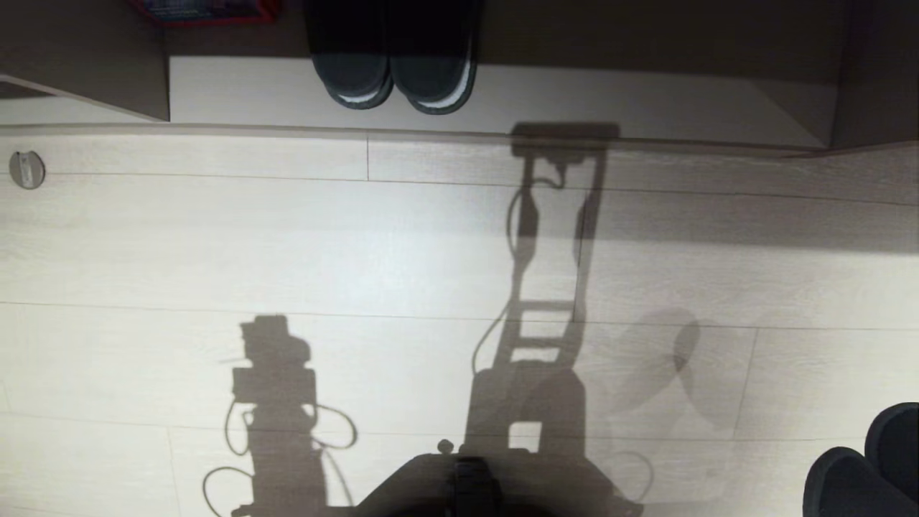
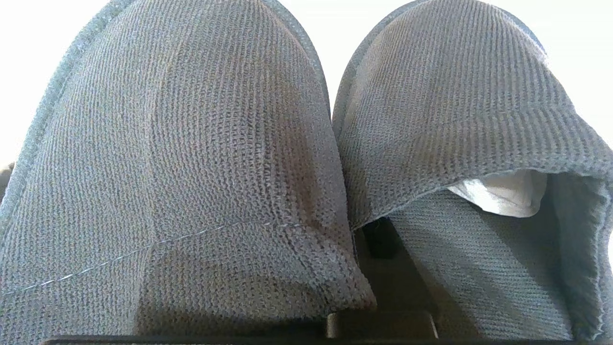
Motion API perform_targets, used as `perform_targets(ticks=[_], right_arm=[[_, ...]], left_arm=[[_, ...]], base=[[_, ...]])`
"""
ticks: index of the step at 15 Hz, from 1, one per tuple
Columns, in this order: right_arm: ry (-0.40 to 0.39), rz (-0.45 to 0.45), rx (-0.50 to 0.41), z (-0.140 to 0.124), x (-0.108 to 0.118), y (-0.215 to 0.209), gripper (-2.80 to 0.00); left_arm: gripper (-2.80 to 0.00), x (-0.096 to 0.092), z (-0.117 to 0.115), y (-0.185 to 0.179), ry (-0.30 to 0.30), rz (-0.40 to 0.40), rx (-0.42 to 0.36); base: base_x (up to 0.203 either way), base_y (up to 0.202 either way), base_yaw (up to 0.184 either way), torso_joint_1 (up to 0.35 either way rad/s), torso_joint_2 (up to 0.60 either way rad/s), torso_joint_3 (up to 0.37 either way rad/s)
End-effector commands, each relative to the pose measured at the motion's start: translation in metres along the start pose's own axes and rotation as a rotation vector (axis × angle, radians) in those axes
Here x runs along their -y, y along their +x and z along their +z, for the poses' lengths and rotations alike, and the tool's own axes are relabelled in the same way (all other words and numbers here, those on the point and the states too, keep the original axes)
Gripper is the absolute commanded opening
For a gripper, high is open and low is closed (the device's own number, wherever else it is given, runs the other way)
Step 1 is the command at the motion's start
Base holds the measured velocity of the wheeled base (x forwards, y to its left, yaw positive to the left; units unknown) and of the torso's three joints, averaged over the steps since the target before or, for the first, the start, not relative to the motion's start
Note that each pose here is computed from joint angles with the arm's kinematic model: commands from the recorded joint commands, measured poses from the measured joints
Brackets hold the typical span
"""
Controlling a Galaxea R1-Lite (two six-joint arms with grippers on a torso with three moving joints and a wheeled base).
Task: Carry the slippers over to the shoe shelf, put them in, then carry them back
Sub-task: Place the slippers on the floor
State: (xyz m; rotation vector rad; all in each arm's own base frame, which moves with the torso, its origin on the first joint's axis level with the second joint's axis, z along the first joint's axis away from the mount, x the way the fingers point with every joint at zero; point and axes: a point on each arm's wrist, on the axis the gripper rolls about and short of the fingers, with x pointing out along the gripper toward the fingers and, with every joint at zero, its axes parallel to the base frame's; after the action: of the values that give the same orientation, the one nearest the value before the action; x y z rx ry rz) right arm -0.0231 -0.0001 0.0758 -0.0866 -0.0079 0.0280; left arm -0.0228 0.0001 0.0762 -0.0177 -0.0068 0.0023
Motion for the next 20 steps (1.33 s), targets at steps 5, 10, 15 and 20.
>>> perform_targets(ticks=[5, 10, 15, 20], right_arm=[[0.081, -0.008, -0.009, -0.0008, 0.0002, 0.0004, -2.80], [0.084, -0.007, -0.008, -0.0007, 0.0002, 0.0004, -2.80], [0.084, -0.008, -0.009, -0.0008, 0.0002, 0.0004, -2.80], [0.084, -0.008, -0.007, -0.0006, 0.0002, 0.0004, -2.80]], left_arm=[[-2.80, 0.0000, 0.0000, 0.0000, -0.001, 0.001, 0.001], [-2.80, 0.0000, 0.0000, 0.0000, -0.001, 0.002, 0.000], [-2.80, 0.0000, -0.0001, 0.0000, -0.001, 0.002, -0.001], [-2.80, 0.0000, -0.0001, 0.0000, -0.001, 0.002, -0.001]], base=[[0.000, 0.000, 0.000, 0.003, 0.00, 0.192], [0.000, 0.000, 0.000, 0.001, 0.00, 0.203], [0.000, 0.000, 0.000, 0.000, 0.00, 0.203], [0.000, 0.000, 0.000, -0.001, 0.00, 0.199]])
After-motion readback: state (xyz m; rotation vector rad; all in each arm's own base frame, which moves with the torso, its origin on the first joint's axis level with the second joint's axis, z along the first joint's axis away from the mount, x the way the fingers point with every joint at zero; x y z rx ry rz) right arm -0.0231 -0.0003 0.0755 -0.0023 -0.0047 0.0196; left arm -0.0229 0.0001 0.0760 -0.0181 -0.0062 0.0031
